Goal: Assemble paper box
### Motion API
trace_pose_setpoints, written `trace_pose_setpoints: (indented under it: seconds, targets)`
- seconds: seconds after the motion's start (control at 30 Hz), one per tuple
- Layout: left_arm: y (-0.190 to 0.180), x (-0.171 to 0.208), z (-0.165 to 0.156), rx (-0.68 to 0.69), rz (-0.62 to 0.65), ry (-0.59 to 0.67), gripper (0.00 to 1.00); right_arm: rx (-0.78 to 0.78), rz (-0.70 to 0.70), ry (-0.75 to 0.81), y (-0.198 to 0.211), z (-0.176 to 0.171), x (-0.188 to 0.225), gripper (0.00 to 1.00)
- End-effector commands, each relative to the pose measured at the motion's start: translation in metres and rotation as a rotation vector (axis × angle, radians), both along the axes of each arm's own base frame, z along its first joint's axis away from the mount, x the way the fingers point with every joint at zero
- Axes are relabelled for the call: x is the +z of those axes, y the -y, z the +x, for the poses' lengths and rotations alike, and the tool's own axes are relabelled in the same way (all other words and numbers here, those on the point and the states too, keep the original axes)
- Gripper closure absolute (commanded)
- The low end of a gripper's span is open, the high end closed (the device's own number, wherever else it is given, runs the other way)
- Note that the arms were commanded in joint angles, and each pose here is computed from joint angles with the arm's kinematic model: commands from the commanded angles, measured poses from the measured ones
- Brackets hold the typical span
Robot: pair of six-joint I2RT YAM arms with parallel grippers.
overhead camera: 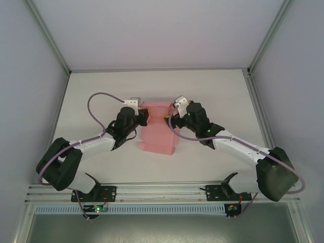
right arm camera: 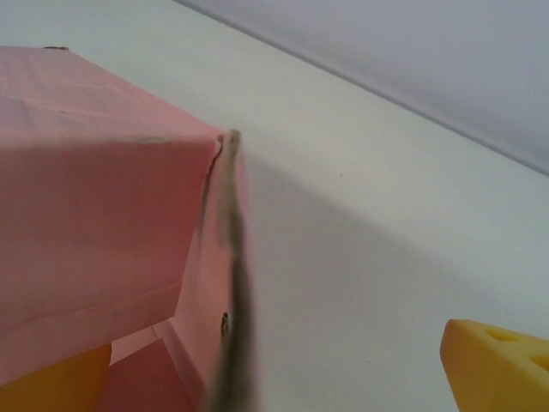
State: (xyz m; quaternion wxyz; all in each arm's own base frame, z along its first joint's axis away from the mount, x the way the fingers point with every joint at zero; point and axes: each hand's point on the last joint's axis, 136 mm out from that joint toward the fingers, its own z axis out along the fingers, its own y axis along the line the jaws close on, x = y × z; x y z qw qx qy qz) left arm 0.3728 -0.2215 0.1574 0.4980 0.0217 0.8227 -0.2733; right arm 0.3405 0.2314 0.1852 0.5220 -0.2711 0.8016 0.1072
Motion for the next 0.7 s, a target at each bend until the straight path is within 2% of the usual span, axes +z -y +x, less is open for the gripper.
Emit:
trace_pose_setpoints:
  seconds: [0.0, 0.2, 0.3, 0.4, 0.5, 0.6, 0.67]
  targets:
    - [-0.006, 0.019, 0.006, 0.038, -0.038, 0.055, 1.0, -0.051, 0.005, 0.082, 0.009, 0.002, 0.027, 0.02]
    - [-0.023, 0.009, 0.008, 0.08, -0.006, 0.023, 1.0, 0.094, 0.079, 0.038, 0.028, -0.05, 0.055, 0.02]
    - [-0.03, 0.003, 0.006, 0.087, 0.012, 0.004, 1.0, 0.071, 0.121, 0.066, 0.053, -0.061, 0.073, 0.02]
    - [-0.031, 0.005, 0.002, 0.073, 0.002, 0.012, 1.0, -0.008, 0.211, 0.116, 0.085, -0.053, 0.093, 0.02]
    - [-0.029, 0.01, -0.002, 0.048, -0.009, 0.021, 1.0, -0.079, 0.286, 0.037, 0.112, -0.034, 0.092, 0.05]
    - [-0.027, 0.014, -0.004, 0.033, -0.018, 0.029, 1.0, 0.005, 0.327, -0.074, 0.103, -0.02, 0.08, 0.13]
    - [-0.025, 0.017, -0.004, 0.025, -0.02, 0.037, 1.0, 0.133, 0.347, -0.14, 0.081, -0.019, 0.074, 0.17]
